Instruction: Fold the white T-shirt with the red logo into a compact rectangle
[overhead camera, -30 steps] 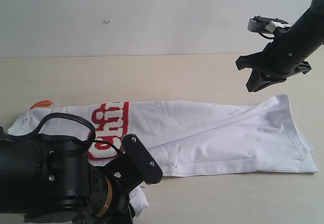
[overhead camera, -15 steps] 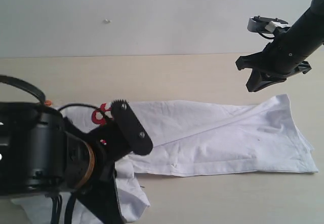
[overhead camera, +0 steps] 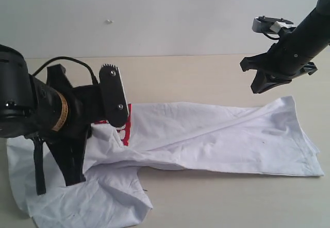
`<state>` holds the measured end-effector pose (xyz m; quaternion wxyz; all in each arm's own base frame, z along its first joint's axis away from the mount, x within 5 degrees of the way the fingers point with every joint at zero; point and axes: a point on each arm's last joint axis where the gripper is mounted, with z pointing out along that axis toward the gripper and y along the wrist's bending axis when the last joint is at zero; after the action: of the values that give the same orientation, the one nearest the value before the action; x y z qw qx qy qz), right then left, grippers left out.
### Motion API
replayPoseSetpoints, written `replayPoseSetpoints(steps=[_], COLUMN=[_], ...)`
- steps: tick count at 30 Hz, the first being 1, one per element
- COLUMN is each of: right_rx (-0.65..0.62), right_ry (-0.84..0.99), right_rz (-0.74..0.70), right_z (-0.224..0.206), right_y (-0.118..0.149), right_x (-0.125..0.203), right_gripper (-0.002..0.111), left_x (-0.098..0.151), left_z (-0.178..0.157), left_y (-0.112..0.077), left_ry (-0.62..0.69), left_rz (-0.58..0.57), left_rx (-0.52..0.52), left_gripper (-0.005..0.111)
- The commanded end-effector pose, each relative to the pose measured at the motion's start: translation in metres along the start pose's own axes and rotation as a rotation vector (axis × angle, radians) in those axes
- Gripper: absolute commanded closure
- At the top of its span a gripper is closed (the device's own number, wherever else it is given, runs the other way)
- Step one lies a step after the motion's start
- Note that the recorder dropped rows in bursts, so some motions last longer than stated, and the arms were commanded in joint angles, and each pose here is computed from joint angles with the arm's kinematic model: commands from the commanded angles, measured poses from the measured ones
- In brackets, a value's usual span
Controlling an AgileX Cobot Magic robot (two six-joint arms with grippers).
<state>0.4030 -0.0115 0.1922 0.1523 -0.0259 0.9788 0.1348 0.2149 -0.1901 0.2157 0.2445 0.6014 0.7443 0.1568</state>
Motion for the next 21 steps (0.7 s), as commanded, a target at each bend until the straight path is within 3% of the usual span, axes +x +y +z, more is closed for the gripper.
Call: replayPoseSetpoints(steps=[1, 8, 15, 21], right_rx=[0.000, -0.005, -0.002, -0.002], right_ry=[-0.023, -0.010, -0.018, -0.018], right_rz=[-0.017, -0.017, -0.017, -0.021], right_z=[-0.004, -0.004, -0.004, -0.004], right_y=[0.002, 0.003, 0.002, 0.002], right_x=[-0.002, 0.000, -0.001, -0.001], right_gripper=[0.100, 0.100, 0.100, 0.100], left_x=[-0.003, 0.008, 0.004, 0.010], left_z=[-0.002, 0.017, 0.023, 0.047], left_y=[-0.006, 0.017, 0.045, 0.049], left_ry=[-0.066, -0.097, -0.306, -0.294], left_rz=[0.095, 0.126, 0.079, 0.064], left_rx=[0.122, 0.071, -0.077, -0.073], left_gripper=[0.107, 0.103, 0.056, 0.052])
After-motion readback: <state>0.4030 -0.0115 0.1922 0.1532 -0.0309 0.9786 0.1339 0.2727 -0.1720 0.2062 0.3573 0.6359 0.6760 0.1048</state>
